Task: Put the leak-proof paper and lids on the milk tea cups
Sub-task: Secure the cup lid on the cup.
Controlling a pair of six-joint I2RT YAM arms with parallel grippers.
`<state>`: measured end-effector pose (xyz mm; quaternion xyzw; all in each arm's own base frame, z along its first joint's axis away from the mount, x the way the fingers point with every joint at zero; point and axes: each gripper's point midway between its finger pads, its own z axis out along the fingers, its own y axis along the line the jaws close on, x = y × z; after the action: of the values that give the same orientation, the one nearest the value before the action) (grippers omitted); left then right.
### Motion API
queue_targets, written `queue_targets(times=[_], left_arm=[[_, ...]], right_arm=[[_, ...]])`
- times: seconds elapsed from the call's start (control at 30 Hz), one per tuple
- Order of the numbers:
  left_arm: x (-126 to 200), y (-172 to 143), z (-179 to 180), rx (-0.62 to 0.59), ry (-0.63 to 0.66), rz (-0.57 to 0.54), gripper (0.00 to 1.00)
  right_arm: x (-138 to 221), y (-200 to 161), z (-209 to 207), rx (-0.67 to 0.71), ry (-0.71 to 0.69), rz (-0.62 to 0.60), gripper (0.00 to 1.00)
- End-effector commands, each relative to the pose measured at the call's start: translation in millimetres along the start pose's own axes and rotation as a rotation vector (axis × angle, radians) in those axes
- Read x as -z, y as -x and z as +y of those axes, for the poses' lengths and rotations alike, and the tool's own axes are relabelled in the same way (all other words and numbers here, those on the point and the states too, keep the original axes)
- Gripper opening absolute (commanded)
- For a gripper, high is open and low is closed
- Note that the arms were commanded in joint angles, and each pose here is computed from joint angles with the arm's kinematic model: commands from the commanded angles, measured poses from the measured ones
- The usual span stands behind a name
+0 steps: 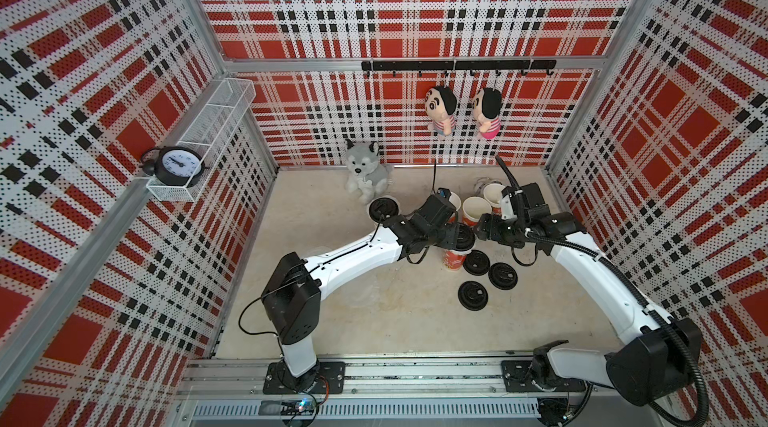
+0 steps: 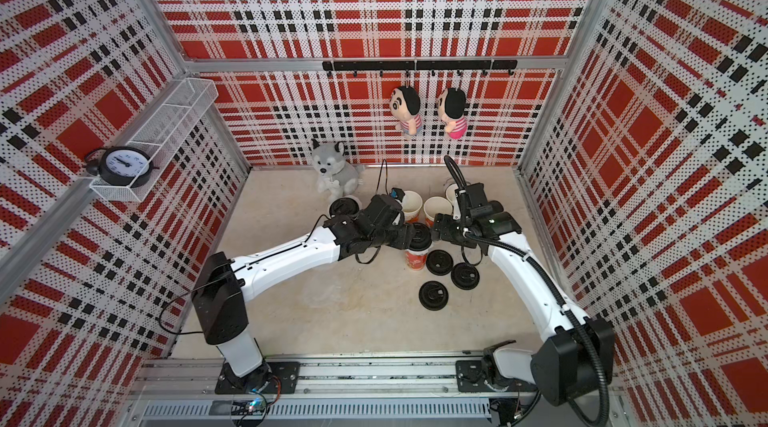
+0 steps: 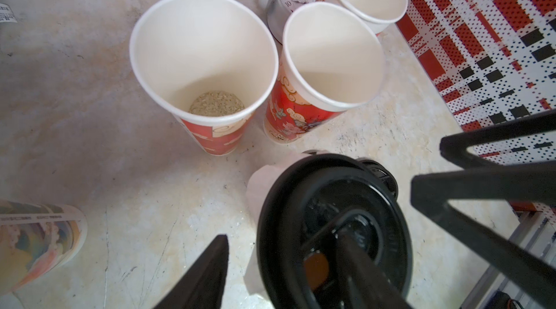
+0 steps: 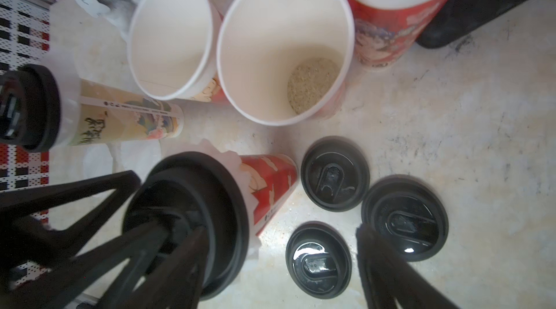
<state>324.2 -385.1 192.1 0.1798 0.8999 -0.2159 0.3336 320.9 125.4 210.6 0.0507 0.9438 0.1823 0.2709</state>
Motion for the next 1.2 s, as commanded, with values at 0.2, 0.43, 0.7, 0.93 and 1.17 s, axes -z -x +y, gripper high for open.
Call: queue_targets(times=[0.2,0.43,0.7,0.93,1.17], left_arm=[[-17,-57,19,-0.041,0.063,0.195,0.6],[-17,-54,17,-0.042,0.058,0.191,0.6],[-11,-35,7,-0.042,0.027,0.15,0.6],[21,11,-20,-0.043,-0.047,0.041,0.57],[42,19,-5,0.012,0.001,-0.001,0.46]], right_arm=[[-9,-16,33,0.051,0.055,0.074,0.79],[-35,-29,22,0.02,-0.009,0.127,0.77],[-49,-43,6,0.004,-0.068,0.163,0.75],[-54,-55,-5,0.001,-0.102,0.192,0.74],[-56,-61,-9,-0.003,-0.114,0.206,0.74]])
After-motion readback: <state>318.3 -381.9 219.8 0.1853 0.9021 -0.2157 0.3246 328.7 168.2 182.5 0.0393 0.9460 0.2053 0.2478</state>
